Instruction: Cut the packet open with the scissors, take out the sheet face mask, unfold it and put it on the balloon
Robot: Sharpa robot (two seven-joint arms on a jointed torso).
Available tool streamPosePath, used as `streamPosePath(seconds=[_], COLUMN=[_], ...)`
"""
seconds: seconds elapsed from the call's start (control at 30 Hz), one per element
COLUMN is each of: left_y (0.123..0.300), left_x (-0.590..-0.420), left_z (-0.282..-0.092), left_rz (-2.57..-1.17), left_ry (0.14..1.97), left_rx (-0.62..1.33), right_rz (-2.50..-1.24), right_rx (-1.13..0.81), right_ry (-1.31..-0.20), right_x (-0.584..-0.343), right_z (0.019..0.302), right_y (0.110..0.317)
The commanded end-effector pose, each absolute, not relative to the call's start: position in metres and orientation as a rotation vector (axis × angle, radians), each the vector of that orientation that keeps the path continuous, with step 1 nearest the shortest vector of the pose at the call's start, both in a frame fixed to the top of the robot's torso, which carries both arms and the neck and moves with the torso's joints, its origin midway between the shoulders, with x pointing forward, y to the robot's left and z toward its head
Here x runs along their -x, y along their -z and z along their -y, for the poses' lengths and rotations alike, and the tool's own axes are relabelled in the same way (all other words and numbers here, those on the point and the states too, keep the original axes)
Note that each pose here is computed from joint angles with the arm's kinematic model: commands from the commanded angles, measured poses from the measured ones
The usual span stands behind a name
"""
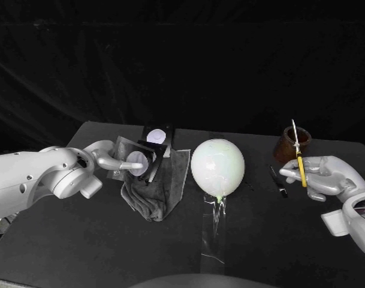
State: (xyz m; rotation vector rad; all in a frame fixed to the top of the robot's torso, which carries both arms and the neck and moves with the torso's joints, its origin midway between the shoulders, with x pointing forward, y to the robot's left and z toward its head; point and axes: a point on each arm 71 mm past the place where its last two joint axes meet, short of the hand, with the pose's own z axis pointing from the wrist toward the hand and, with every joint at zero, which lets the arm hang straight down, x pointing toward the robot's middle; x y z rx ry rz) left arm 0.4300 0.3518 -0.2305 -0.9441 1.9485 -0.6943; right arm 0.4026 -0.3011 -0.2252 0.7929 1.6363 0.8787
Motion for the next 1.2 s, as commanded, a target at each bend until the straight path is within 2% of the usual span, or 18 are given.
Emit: streamPosePath(seconds=[0.03, 0.3, 0.67, 0.97, 1.2], left_y=[0.234, 0.235, 0.232, 0.229, 0.229], left_x=[-0.429, -0.43, -0.435, -0.438, -0.438], left_z=[-0.352, -0.358, -0.368, -0.38, -0.381], left_rz=[-2.046, -2.082, -1.983, -1.855, -1.839], left_ry=[0.675, 0.637, 0.619, 0.656, 0.703], left_rx=[0.935, 0.951, 0.985, 1.112, 1.18], right_rz=[-1.632, -1.632, -1.631, -1.632, -1.632], right_rx=[-0.777, -0.777, -0.778, -0.778, -0.778], right_ry=[-0.896, -0.898, -0.898, -0.898, -0.897], right_x=[-0.403, -0.403, -0.403, -0.404, -0.404], right_z=[0.299, 0.299, 0.299, 0.298, 0.298], right_y=[0.224, 0.224, 0.224, 0.224, 0.224])
